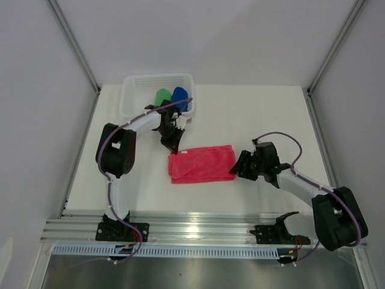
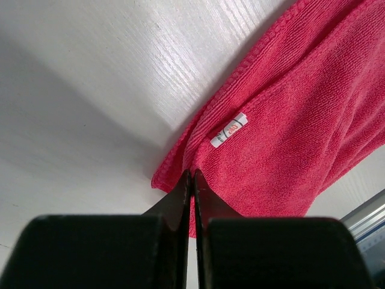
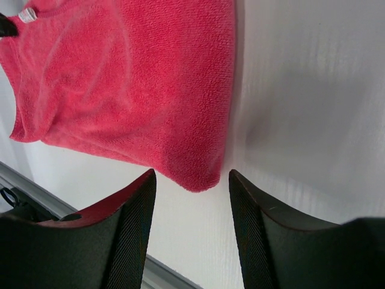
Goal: Roll the towels
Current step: Fold the towel
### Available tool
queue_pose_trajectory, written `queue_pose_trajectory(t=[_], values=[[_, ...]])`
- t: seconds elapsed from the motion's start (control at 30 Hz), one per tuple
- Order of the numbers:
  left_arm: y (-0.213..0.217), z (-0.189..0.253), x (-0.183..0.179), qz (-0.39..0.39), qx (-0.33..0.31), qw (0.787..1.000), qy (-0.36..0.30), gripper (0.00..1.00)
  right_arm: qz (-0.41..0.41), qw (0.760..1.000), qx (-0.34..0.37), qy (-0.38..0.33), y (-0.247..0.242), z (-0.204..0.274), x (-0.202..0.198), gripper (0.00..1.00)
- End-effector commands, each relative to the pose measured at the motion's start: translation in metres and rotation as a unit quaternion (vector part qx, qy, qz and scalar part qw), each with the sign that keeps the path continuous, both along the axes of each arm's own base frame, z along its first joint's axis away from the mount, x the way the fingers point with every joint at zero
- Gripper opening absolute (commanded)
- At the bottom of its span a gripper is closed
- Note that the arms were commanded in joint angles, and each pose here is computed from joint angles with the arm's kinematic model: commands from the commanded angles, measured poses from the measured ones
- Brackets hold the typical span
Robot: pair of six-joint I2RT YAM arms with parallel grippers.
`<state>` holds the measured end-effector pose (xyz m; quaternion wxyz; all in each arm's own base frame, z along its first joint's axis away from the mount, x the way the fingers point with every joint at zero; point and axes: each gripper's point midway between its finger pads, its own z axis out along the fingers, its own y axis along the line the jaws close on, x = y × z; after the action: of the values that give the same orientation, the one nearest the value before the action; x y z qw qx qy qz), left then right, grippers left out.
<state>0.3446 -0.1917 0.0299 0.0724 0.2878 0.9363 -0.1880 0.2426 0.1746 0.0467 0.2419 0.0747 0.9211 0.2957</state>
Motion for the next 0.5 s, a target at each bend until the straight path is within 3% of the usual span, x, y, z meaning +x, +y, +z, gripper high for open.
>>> queue_pose_trajectory(t=[0.0, 0.13, 0.23, 0.27, 0.37, 0.47], values=[[-0.006, 0.015, 0.001, -0.016, -0.018, 1.000, -0.018, 0.01, -0.015, 1.000, 0.007, -0.009, -0.001, 0.002, 0.014, 0.54], [-0.006, 0.020, 0.001, -0.019, -0.023, 0.999, -0.025, 0.01, -0.007, 1.000, 0.007, 0.025, 0.002, -0.017, 0.010, 0.50], [-0.001, 0.022, 0.001, -0.013, -0.022, 0.999, -0.028, 0.01, 0.003, 0.999, 0.015, 0.037, 0.004, -0.020, 0.004, 0.37], [0.001, 0.025, 0.002, -0.007, -0.024, 0.999, -0.030, 0.01, 0.004, 0.999, 0.016, 0.038, 0.004, -0.021, 0.003, 0.23], [0.010, 0.029, 0.006, 0.006, -0.023, 0.999, -0.034, 0.01, 0.001, 0.999, 0.010, 0.052, -0.002, -0.023, -0.002, 0.00], [0.020, 0.032, 0.008, 0.017, -0.019, 0.999, -0.035, 0.00, -0.005, 0.998, 0.012, 0.058, -0.009, -0.019, -0.008, 0.00]])
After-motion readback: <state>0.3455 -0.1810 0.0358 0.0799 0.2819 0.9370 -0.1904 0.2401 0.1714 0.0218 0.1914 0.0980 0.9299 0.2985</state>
